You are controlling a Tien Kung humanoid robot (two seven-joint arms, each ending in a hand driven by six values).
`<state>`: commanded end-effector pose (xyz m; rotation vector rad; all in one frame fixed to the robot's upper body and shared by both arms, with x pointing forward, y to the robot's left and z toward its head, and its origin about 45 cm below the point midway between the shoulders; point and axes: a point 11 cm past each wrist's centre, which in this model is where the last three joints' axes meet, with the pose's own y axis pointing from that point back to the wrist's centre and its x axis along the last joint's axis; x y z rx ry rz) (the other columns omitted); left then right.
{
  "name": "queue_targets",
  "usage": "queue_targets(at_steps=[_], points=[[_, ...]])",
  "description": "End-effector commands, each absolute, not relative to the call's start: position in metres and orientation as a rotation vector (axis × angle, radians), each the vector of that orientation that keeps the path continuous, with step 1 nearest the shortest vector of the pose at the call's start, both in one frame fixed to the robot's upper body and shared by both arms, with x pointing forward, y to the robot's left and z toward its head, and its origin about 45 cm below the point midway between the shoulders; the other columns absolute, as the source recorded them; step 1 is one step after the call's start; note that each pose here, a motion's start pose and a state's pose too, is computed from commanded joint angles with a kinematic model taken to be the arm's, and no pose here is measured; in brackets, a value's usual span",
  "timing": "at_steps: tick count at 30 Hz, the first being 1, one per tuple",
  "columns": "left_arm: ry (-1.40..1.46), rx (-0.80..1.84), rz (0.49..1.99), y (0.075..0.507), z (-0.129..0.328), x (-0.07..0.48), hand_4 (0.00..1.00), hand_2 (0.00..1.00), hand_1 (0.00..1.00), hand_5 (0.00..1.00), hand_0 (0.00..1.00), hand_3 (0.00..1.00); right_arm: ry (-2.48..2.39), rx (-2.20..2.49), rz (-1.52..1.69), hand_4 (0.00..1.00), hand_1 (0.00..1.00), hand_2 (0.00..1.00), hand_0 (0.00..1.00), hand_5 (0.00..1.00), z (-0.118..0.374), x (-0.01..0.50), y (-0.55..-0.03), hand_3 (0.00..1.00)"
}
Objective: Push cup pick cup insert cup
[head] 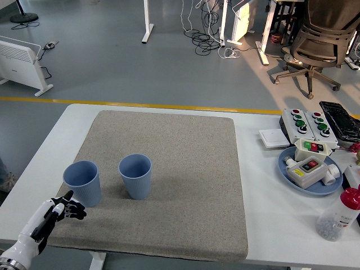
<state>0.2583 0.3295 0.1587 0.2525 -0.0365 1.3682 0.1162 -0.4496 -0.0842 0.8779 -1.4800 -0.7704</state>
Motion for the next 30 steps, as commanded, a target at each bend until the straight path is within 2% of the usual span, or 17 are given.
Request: queue_targets(at_steps=[5, 6, 30], points=[[-0.028, 0.254, 1.358, 0.325, 0.156, 0.262, 0.619, 0.453, 0.514, 0.998, 0.554, 0.412, -1.481, 0.879, -0.771, 0.144, 0.615, 0.628, 0.670, 0.496, -0.084, 0.117, -0.449, 0.584], [-0.027, 0.255, 1.358, 0.325, 0.156, 0.262, 0.624, 0.461, 0.530, 0.998, 0.585, 0.417, -1.481, 0.879, -0.772, 0.143, 0.615, 0.628, 0.670, 0.499, -0.084, 0.117, -0.449, 0.584], [-0.055, 0.291, 1.365, 0.326, 0.146, 0.286, 0.622, 0.470, 0.542, 0.998, 0.601, 0.426, -1.484, 0.881, -0.774, 0.142, 0.615, 0.628, 0.670, 0.497, -0.084, 0.118, -0.447, 0.584]])
